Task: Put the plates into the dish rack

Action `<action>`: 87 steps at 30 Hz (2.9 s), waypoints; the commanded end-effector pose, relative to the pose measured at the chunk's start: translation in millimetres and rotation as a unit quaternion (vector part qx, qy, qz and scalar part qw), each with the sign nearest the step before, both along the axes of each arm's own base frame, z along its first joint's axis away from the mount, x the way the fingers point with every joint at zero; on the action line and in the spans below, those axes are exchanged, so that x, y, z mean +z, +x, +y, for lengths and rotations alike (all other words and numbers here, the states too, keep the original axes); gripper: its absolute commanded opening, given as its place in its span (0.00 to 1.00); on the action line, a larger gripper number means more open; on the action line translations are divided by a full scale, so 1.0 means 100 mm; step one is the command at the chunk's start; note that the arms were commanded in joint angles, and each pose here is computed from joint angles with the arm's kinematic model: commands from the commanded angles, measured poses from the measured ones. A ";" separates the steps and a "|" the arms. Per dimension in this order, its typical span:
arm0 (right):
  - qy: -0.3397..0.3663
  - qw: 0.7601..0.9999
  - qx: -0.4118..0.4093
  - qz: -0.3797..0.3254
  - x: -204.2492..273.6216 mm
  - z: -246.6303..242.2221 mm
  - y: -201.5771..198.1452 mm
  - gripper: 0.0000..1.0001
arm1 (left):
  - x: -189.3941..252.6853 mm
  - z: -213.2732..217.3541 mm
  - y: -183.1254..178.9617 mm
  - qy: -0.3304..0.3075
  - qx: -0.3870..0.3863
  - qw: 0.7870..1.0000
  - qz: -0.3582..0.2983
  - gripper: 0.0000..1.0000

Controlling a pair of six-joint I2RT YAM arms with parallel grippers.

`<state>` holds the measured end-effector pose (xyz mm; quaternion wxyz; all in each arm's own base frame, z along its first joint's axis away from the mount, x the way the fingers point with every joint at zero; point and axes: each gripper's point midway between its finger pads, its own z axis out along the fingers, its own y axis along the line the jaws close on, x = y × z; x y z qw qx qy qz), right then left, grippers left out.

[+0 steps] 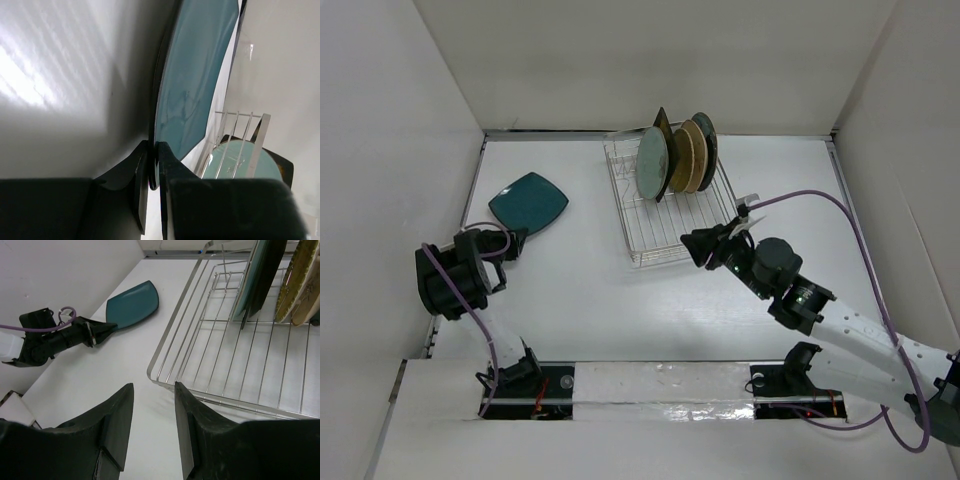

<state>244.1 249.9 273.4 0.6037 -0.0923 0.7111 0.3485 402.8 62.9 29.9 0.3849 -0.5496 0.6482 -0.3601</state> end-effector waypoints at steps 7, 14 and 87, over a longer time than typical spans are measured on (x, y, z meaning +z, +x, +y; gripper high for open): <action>0.022 1.000 0.002 -0.022 0.20 -0.01 0.00 0.46 | 1.16 -0.06 -0.05 0.089 -0.017 0.984 -0.156 0.00; 0.026 0.999 0.020 -0.022 0.28 0.08 -0.01 0.56 | 1.83 -0.12 -0.30 0.117 -0.034 0.965 -0.232 0.00; -0.124 0.988 -0.091 0.017 1.28 0.17 2.48 0.00 | 2.60 -1.75 -1.58 0.417 -0.308 0.803 -0.294 0.64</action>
